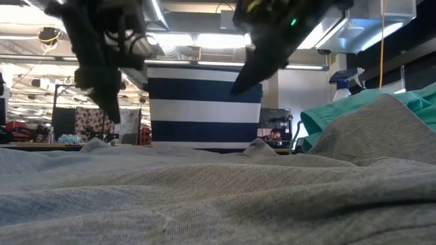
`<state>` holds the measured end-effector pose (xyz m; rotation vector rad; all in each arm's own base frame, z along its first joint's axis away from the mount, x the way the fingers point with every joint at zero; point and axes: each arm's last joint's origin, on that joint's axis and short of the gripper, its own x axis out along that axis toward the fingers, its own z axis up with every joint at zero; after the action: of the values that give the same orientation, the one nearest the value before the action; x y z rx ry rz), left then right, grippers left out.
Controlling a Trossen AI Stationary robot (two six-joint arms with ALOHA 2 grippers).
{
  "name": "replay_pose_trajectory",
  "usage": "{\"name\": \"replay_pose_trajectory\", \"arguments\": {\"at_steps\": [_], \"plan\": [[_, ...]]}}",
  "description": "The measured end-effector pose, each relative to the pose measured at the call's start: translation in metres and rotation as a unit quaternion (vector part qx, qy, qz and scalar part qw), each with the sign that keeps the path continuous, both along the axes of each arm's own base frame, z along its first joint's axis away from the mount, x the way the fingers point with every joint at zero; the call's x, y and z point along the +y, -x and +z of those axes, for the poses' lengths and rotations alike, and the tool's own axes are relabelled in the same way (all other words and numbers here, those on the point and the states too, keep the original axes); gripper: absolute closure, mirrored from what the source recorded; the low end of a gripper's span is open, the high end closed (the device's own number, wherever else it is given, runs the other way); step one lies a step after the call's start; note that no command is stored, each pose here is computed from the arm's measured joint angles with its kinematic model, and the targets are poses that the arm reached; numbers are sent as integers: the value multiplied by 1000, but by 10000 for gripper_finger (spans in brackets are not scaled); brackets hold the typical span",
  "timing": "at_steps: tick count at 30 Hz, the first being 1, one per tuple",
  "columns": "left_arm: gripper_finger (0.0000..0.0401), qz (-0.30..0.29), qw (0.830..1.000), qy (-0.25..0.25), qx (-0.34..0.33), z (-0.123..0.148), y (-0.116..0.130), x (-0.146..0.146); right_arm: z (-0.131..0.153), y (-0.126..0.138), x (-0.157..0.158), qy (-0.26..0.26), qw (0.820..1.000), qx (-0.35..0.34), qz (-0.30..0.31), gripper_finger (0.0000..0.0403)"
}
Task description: Fold Laundry from Bin
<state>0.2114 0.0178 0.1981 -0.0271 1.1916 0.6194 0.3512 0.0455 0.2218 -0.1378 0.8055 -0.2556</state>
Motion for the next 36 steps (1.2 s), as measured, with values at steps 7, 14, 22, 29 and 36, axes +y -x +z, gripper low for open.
{"name": "replay_pose_trajectory", "arguments": {"at_steps": [7,14,22,29,36], "plan": [[247,25,999,-30,-17,-18,4,41,-11,-10,-82,-19,993,-10,-114,215],[247,81,995,-17,-63,-13,19,105,-16,8,-162,-48,977,1,-207,215],[247,152,986,-3,-72,-13,46,141,-22,36,-218,-91,959,19,-266,215],[247,155,986,24,-60,-24,47,147,-26,42,-240,-106,955,3,-278,215],[247,148,987,66,-17,-54,39,153,-51,36,-249,-125,951,29,-280,215]]}}
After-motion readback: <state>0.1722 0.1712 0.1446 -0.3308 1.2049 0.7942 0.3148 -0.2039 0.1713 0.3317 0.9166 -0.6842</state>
